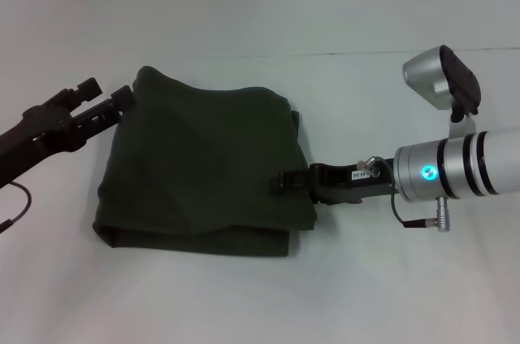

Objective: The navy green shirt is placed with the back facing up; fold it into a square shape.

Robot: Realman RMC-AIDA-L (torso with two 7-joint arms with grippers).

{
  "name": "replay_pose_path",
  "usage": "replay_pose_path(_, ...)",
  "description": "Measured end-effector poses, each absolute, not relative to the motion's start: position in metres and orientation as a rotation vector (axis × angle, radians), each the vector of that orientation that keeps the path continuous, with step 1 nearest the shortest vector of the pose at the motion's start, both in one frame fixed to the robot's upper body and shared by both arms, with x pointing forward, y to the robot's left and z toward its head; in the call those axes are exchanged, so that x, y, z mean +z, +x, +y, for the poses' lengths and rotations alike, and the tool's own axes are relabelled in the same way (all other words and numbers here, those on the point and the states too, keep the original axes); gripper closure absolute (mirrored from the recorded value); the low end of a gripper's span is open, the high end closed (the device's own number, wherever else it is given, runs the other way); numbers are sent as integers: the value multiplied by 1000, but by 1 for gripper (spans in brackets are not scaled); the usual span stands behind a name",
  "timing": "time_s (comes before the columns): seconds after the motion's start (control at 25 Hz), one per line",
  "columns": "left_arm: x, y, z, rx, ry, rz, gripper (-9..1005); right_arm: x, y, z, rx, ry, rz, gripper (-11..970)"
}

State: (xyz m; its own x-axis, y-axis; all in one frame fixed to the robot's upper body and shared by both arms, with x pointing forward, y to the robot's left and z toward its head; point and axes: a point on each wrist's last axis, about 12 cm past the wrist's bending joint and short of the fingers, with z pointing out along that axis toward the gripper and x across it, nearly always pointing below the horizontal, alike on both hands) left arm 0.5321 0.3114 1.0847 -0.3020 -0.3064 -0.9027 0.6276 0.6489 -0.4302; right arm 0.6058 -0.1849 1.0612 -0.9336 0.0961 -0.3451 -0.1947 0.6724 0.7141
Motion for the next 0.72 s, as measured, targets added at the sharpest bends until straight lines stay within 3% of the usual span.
replay_pose_path(0.72,1083,534,313,-923,236,1638,87,1056,607,-181,1109,-43,2529,95)
